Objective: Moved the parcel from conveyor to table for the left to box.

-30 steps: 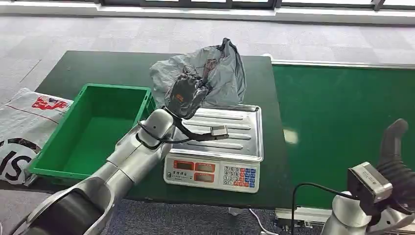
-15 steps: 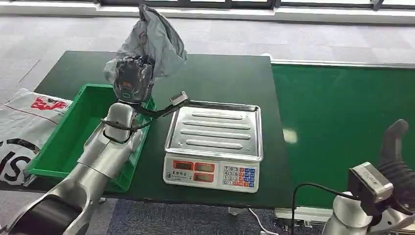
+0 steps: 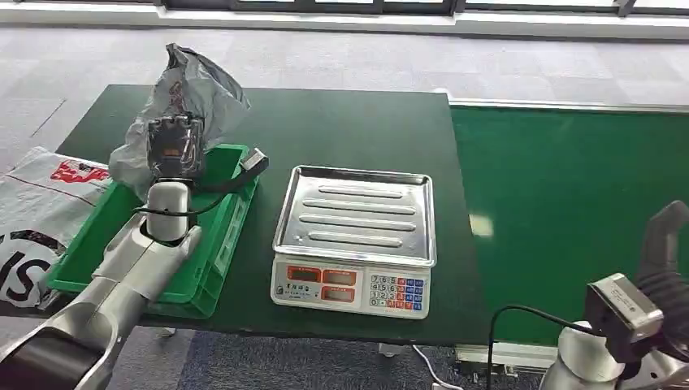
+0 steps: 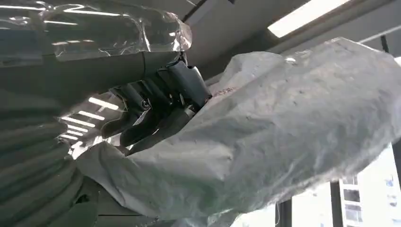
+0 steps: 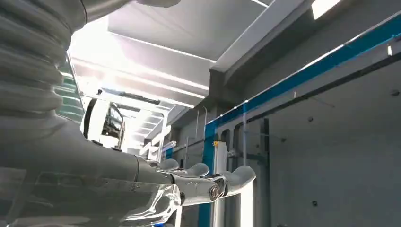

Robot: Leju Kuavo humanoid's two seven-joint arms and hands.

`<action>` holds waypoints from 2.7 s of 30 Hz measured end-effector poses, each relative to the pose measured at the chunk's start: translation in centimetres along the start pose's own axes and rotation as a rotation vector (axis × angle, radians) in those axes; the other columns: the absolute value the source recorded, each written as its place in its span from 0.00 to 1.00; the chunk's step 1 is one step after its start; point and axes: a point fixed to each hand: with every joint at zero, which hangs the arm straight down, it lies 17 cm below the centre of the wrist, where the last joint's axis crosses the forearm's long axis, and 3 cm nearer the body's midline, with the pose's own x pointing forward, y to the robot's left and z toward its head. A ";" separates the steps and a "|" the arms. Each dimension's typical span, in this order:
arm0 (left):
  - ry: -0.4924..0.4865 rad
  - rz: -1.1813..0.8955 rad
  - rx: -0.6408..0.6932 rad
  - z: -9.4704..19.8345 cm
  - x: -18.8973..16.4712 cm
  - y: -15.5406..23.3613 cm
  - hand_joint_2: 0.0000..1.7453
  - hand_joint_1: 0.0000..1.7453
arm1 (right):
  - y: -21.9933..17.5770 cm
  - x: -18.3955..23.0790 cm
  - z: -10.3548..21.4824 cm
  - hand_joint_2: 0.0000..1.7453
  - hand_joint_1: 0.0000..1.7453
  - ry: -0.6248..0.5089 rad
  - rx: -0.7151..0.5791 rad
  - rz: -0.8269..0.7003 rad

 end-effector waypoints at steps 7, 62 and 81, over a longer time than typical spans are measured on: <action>-0.015 -0.079 -0.170 1.8 -0.8 -4.9 1.00 1.00 | -0.1 -0.1 0.0 1.00 0.00 0.001 -0.001 0.005; 0.145 0.320 0.186 8.4 -9.9 3.3 0.00 0.00 | 2.6 0.0 2.0 1.00 0.00 0.033 0.073 -0.042; -0.181 1.530 0.483 12.6 -3.6 16.4 1.00 0.00 | 3.1 1.0 2.3 1.00 0.00 0.059 0.067 -0.122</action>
